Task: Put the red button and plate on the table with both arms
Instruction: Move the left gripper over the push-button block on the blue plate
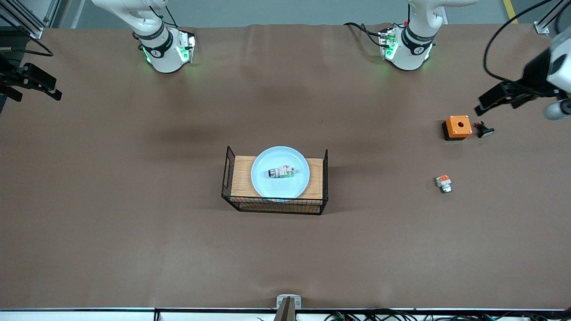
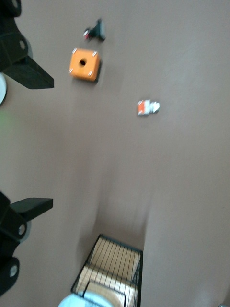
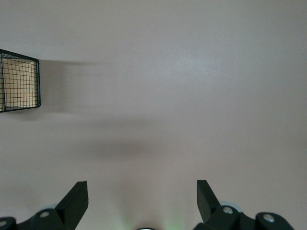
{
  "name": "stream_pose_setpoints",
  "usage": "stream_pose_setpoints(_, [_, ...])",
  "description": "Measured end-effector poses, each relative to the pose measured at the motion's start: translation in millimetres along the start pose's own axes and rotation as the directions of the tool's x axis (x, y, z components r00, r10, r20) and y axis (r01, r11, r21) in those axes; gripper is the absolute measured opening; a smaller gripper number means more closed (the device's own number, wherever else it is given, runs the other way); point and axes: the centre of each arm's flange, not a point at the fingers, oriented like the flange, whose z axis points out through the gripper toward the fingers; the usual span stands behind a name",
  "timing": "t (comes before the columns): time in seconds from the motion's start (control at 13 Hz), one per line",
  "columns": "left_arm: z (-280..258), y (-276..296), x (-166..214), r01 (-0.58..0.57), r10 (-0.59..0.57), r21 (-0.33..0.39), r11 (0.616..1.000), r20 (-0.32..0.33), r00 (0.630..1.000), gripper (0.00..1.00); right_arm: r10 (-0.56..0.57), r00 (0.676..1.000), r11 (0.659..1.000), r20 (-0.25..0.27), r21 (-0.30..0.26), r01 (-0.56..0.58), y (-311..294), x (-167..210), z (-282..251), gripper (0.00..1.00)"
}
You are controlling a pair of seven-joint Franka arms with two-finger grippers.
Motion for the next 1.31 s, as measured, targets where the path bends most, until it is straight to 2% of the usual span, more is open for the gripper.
stream_pose_setpoints(0.39, [31.4, 116.8, -49.7, 0.214, -0.214, 0.003, 0.977, 0.048, 0.976, 1.0, 0.001, 1.0, 1.0, 0.0, 0.0, -0.001, 0.4, 0.0, 0.1, 1.0])
stream_pose_setpoints(0.69, [61.6, 198.8, -64.5, 0.438, -0.434, -0.033, 0.898, 0.083, 0.897, 1.0, 0.001, 1.0, 1.0, 0.0, 0.0, -0.001, 0.5, -0.1, 0.1, 1.0])
stream_pose_setpoints(0.85, [79.8, 232.6, -67.4, 0.532, -0.525, -0.056, 0.845, 0.11, 0.844, 1.0, 0.001, 1.0, 1.0, 0.001, 0.0, -0.001, 0.6, -0.1, 0.2, 1.0])
stream_pose_setpoints(1.0, [89.9, 261.9, -70.9, 0.619, -0.605, -0.116, 0.777, 0.131, 0.785, 1.0, 0.001, 1.0, 1.0, 0.001, 0.0, -0.001, 0.6, -0.1, 0.2, 1.0])
stream_pose_setpoints(1.16, [91.7, 282.4, -77.3, 0.702, -0.683, -0.165, 0.693, 0.161, 0.712, 1.0, 0.001, 1.0, 1.0, 0.001, 0.0, -0.001, 0.6, -0.1, 0.2, 1.0])
stream_pose_setpoints(1.31, [97.7, 297.5, -83.3, 0.784, -0.758, -0.169, 0.597, 0.199, 0.621, 1.0, 0.001, 1.0, 1.0, 0.001, 0.0, -0.001, 0.6, -0.1, 0.2, 1.0])
